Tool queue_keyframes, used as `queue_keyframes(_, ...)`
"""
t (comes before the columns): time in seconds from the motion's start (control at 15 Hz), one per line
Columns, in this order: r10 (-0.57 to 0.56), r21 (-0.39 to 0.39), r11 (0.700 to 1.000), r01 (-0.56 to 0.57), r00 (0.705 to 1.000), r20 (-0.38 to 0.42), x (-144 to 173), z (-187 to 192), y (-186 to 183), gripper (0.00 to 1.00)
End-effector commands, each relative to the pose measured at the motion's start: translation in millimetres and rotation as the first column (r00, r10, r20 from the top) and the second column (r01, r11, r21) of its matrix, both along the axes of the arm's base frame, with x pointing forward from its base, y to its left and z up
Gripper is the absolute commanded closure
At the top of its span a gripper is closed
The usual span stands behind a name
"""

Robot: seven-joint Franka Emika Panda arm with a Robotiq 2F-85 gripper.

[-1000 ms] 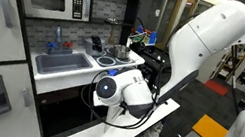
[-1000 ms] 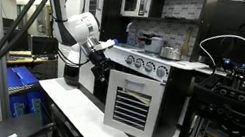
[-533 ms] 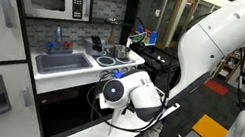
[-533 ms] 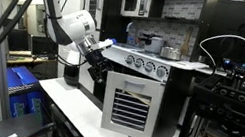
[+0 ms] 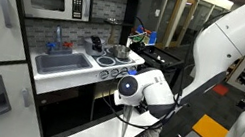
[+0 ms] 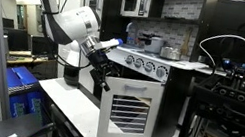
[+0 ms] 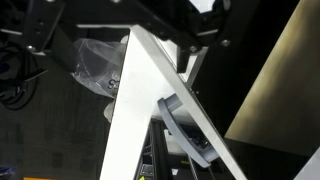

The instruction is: Move the pot from the stove and put it in the stove cabinet

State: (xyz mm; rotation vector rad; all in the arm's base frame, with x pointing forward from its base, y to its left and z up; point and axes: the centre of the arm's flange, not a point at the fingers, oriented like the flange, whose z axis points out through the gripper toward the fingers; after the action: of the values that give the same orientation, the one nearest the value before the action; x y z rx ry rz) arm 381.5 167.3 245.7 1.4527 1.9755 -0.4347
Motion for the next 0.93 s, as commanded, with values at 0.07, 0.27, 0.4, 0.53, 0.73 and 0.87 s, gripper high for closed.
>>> queue_keyframes(0.07, -0.013, 0.011, 1.000, 0.013, 1.000, -0.027, -19, 18, -32, 0.00)
queue_keyframes(0.27, -0.028, 0.013, 1.000, 0.028, 0.999, -0.047, -26, 22, -45, 0.00)
queue_keyframes(0.4, -0.040, 0.016, 0.999, 0.041, 0.997, -0.065, -30, 24, -55, 0.00)
queue_keyframes(0.53, -0.054, 0.021, 0.998, 0.056, 0.995, -0.086, -34, 26, -66, 0.00)
queue_keyframes(0.73, -0.074, 0.030, 0.997, 0.078, 0.991, -0.115, -37, 27, -84, 0.00)
queue_keyframes(0.87, -0.092, 0.031, 0.995, 0.097, 0.987, -0.131, -38, 26, -95, 0.00)
